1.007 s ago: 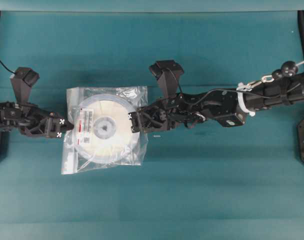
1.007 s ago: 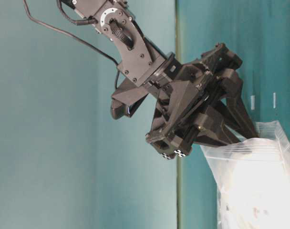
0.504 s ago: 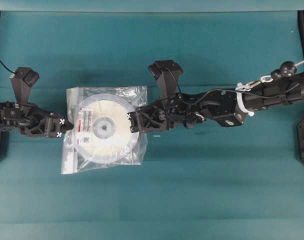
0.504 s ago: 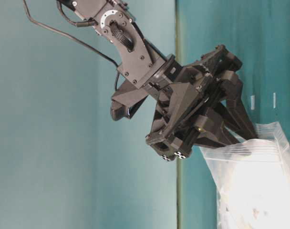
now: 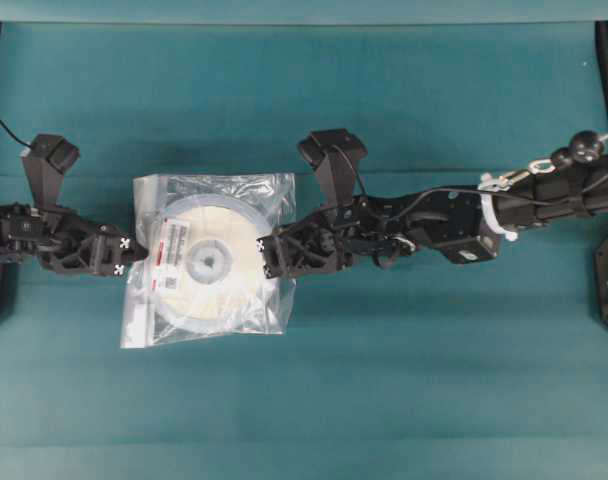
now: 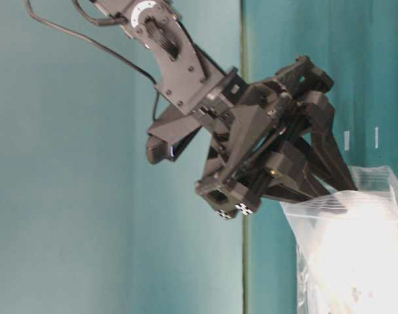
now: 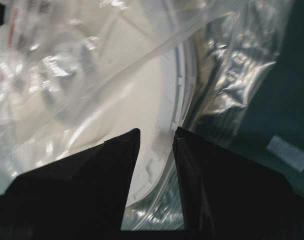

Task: Take out the reel from the clear zip bag.

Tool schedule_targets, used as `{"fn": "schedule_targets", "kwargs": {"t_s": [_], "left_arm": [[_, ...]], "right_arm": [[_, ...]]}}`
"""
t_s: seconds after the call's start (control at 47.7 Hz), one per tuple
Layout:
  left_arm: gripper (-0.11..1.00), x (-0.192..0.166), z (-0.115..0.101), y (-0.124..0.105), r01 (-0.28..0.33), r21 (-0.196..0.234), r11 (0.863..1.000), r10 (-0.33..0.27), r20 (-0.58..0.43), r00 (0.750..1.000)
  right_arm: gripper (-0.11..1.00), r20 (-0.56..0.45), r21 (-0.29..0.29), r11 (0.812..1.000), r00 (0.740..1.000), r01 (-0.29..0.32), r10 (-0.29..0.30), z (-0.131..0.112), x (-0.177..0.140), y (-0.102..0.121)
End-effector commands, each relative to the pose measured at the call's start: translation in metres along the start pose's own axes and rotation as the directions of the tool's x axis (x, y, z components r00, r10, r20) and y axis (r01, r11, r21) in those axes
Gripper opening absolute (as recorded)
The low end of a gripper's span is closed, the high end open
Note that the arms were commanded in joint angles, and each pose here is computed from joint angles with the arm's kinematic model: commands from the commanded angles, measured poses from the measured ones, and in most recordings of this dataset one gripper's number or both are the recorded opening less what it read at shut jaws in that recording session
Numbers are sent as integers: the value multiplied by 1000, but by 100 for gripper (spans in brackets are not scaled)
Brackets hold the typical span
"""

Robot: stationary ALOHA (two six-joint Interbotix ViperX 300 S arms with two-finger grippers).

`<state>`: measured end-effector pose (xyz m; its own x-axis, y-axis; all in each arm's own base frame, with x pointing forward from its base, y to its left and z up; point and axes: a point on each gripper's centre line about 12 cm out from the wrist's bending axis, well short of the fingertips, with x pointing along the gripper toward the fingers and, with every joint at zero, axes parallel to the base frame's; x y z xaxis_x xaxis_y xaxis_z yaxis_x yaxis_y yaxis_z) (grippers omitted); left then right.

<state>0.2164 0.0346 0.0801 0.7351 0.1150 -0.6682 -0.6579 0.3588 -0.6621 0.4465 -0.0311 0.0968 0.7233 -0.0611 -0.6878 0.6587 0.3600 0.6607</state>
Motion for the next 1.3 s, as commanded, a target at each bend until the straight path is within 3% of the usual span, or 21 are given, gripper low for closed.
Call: {"fn": "schedule_targets", "kwargs": {"t_s": [0.0, 0.084, 0.21, 0.273, 1.28], "left_arm": [[2, 3, 7, -14, 42, 3, 999, -42, 19, 999], [2, 3, 7, -14, 42, 5, 999, -42, 19, 999], [2, 3, 6, -13, 41, 6, 999, -41, 18, 999], [2, 3, 6, -14, 41, 7, 999, -41, 17, 999], [2, 3, 6, -12, 38, 4, 999, -38, 17, 999]], "right_arm": [[40, 20, -32, 998, 998, -59, 59, 2, -13, 19], [38, 20, -37, 998, 998, -56, 57, 2, -17, 17], [12, 14, -39, 998, 999, -43, 43, -1, -20, 10], [4, 12, -37, 999, 999, -37, 37, -2, -21, 7], [4, 1, -22, 1000, 1000, 5, -5, -8, -39, -17]]}}
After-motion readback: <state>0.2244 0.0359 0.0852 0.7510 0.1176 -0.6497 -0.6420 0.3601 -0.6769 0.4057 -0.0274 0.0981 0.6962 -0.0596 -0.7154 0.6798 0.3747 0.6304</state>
